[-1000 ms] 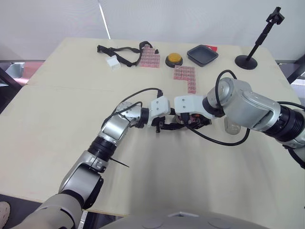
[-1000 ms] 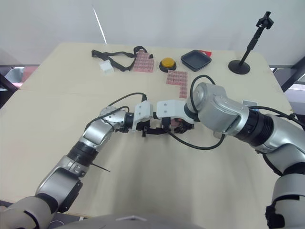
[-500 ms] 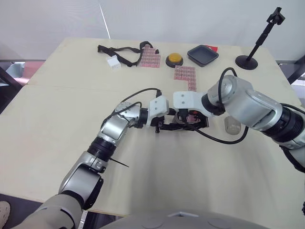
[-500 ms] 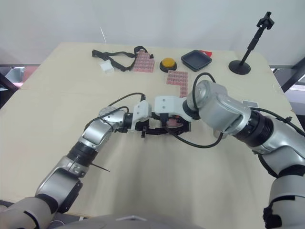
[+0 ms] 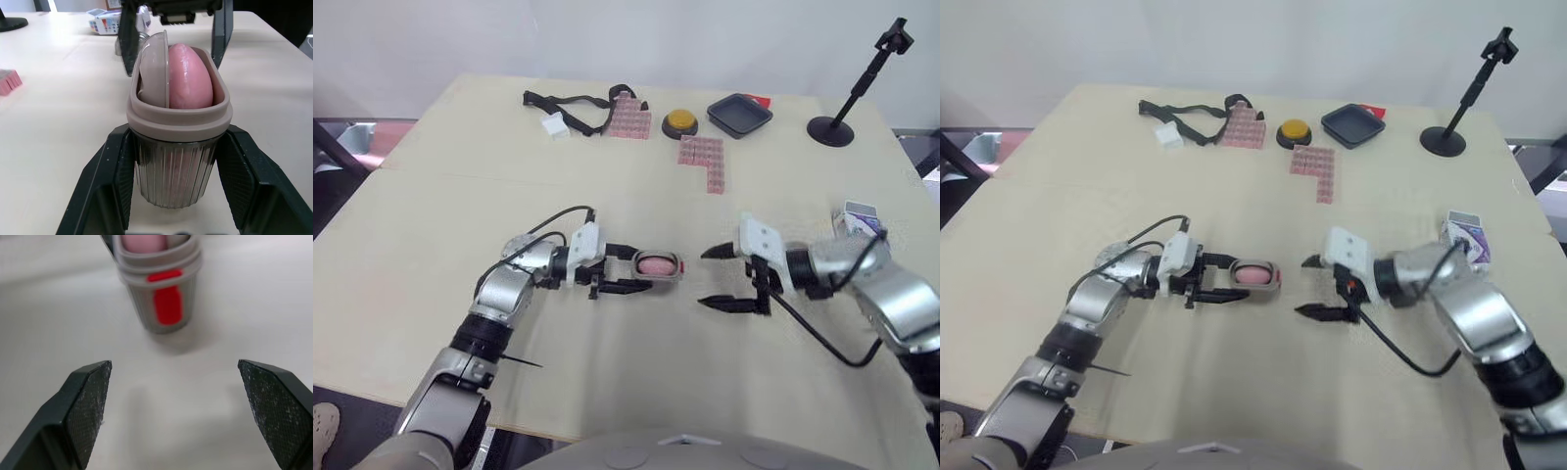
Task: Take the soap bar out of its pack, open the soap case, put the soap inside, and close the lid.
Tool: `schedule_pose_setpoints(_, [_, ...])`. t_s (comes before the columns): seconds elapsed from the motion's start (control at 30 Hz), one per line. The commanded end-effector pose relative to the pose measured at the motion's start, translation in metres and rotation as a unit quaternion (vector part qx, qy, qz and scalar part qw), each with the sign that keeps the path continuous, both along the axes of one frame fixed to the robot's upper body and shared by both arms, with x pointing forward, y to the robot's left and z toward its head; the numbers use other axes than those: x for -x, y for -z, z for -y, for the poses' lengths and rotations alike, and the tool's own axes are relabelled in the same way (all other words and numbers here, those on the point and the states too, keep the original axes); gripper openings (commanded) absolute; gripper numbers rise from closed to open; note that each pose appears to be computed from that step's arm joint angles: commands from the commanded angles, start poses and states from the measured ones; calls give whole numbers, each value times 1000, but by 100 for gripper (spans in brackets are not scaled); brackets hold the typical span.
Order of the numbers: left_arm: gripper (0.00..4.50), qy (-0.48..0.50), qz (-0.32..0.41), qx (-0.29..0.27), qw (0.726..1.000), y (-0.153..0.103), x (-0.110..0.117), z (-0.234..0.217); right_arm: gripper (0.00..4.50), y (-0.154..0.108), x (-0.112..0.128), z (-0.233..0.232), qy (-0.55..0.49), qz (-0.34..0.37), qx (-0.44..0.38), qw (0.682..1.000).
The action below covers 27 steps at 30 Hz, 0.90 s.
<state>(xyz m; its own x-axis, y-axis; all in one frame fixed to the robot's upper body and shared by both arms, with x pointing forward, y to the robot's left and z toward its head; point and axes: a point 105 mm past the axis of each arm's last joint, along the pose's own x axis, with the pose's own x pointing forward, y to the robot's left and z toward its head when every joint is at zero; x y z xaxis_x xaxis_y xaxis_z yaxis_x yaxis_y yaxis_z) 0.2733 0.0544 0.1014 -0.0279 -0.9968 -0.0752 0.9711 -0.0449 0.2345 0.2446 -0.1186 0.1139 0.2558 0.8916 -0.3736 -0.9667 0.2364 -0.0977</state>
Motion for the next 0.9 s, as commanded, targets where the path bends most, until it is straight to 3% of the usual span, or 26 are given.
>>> schedule_pose_setpoints(0.03, [191, -8, 29, 32, 999, -8, 0, -1, 444, -10, -2, 10, 25, 86, -61, 994])
schedule_pose_setpoints(0.3, [191, -11, 21, 43, 999, -9, 0, 7, 444, 12, 1, 20, 43, 112, -83, 989])
schedule_pose_setpoints(0.7, [191, -4, 13, 44, 999, -12, 7, 12, 444, 15, 7, 20, 67, 108, -101, 987])
schedule_pose_setpoints(0.9, [191, -11, 13, 44, 999, -14, 6, 11, 444, 9, -1, 23, 89, 119, -109, 983])
